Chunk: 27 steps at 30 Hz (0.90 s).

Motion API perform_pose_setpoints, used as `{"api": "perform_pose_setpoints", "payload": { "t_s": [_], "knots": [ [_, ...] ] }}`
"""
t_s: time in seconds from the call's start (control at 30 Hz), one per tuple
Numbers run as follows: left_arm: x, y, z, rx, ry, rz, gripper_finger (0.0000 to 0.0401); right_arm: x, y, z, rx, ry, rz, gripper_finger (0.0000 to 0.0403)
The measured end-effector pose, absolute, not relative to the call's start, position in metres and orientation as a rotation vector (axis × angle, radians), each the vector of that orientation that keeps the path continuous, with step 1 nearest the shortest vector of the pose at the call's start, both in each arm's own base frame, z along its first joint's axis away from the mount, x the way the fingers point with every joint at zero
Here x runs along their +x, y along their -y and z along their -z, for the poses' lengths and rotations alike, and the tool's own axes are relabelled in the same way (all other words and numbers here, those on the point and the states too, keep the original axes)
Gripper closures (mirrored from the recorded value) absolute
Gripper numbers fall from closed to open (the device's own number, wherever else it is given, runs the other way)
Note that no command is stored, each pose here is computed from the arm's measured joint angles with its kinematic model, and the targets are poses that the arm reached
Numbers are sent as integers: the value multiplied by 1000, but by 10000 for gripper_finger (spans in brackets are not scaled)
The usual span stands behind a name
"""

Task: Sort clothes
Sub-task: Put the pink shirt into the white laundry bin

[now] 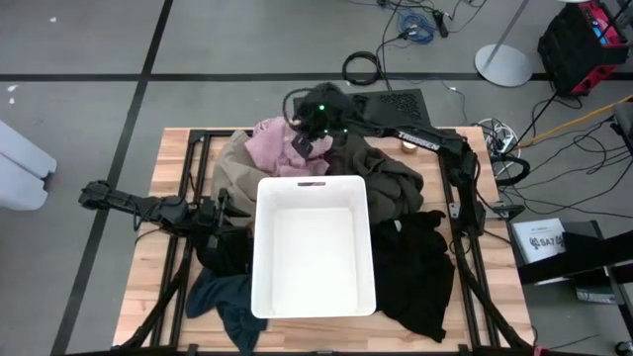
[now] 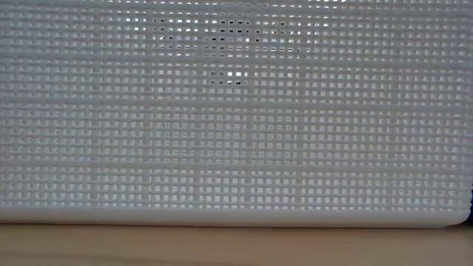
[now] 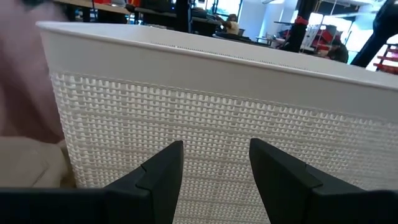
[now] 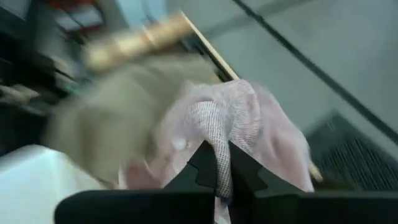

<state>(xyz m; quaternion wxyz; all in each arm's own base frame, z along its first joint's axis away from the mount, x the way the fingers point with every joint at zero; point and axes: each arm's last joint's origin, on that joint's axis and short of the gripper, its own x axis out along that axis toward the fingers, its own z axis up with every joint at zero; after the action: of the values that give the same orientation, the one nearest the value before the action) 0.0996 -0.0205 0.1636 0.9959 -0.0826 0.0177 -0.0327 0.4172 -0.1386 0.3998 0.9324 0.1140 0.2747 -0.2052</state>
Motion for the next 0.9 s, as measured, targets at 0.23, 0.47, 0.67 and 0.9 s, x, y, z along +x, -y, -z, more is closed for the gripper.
{"api": "perform_pose_setpoints", "payload": {
  "t_s": [0.23,0.47,0.67,0.9],
  "knots": [
    [100,20,-164,-171,-35,66,208,403,96,-466,197,-290,180,402],
    [100,20,-164,-171,-35,64,208,366,57,-523,128,-55,34,402],
    [100,20,-164,-171,-34,62,208,327,27,-571,32,216,-73,403],
    [100,20,-164,-171,-34,59,208,269,1,-618,-113,522,-165,403]
  ]
}}
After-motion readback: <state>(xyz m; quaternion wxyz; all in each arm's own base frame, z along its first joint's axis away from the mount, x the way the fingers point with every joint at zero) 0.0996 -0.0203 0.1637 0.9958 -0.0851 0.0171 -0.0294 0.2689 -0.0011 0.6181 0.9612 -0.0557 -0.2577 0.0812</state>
